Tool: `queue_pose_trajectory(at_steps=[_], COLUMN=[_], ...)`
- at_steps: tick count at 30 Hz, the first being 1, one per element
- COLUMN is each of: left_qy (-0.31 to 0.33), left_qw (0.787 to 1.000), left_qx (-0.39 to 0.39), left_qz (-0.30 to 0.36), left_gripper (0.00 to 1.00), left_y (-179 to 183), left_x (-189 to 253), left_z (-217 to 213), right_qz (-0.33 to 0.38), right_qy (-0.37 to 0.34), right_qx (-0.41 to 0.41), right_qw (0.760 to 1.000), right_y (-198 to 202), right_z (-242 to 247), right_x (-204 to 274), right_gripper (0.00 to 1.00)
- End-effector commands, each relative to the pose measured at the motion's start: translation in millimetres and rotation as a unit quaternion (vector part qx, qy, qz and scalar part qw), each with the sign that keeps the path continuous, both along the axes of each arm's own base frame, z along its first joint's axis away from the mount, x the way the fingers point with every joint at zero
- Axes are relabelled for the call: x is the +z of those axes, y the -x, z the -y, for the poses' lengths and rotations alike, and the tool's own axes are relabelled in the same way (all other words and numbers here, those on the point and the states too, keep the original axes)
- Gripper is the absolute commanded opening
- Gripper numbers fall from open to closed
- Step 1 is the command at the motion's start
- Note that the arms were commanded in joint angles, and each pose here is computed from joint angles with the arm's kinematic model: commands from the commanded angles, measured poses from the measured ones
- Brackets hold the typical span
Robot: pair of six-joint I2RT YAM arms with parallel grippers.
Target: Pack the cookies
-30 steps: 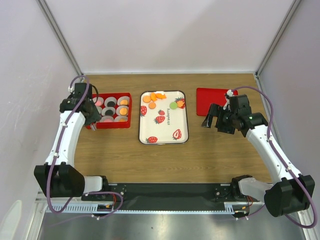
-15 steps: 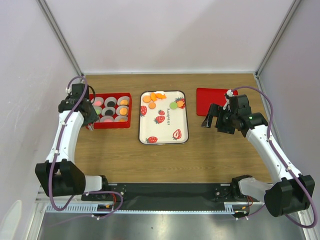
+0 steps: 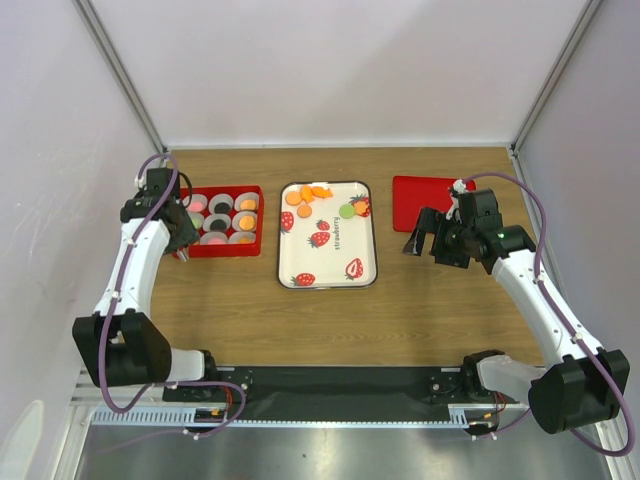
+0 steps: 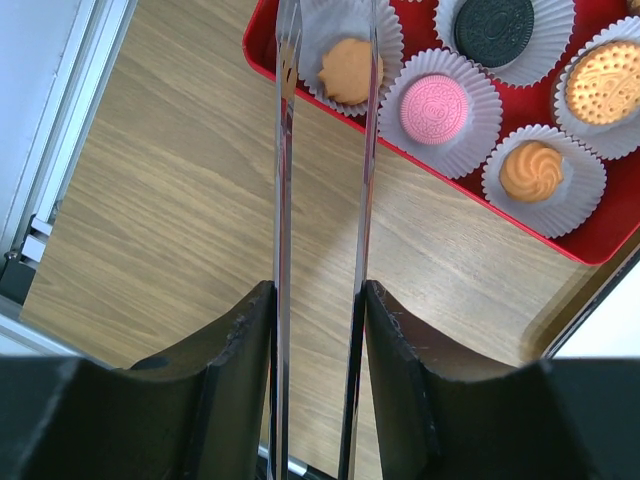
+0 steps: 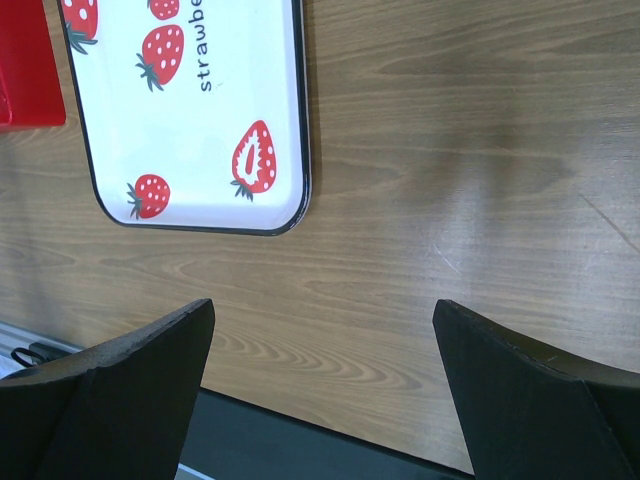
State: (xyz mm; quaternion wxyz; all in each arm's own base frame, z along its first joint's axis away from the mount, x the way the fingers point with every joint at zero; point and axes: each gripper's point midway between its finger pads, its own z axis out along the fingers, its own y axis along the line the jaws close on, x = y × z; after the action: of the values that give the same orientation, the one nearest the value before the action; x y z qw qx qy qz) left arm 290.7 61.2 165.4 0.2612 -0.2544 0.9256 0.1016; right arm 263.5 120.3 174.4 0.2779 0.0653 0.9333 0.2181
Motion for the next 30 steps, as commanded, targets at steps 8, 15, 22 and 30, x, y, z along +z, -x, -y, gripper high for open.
queue_pose_trajectory(at_steps=[8, 15, 22, 30], left_qy=[0.003, 0.015, 0.024, 0.059], left_qw=[0.999, 0.998, 0.995, 0.977], left_qx=[-0.004, -0.022, -0.054, -0.173], left_qz=[0.032, 0.060, 0.080, 0.113], left_gripper=[0.47, 0.46, 0.46, 0.46], left_y=[-12.8, -16.4, -14.7, -12.3], left_x=[18.9, 42.2, 59.5, 75.7], left_z=[-1.8, 8.9, 34.8, 128.1], right_qz=[0.016, 0.020, 0.030, 0.047], right_qy=[-0.004, -0.004, 0.001, 0.002], right_qx=[0.002, -0.001, -0.009, -0.021], right_qw=[1.000, 1.000, 1.000, 0.999], right_y=[-6.6, -8.0, -11.3, -17.2], right_z=[-2.1, -1.8, 1.2, 5.2], right_x=[6.8, 10.7, 20.4, 43.9], right_gripper=[1.00, 1.00, 1.00, 1.00])
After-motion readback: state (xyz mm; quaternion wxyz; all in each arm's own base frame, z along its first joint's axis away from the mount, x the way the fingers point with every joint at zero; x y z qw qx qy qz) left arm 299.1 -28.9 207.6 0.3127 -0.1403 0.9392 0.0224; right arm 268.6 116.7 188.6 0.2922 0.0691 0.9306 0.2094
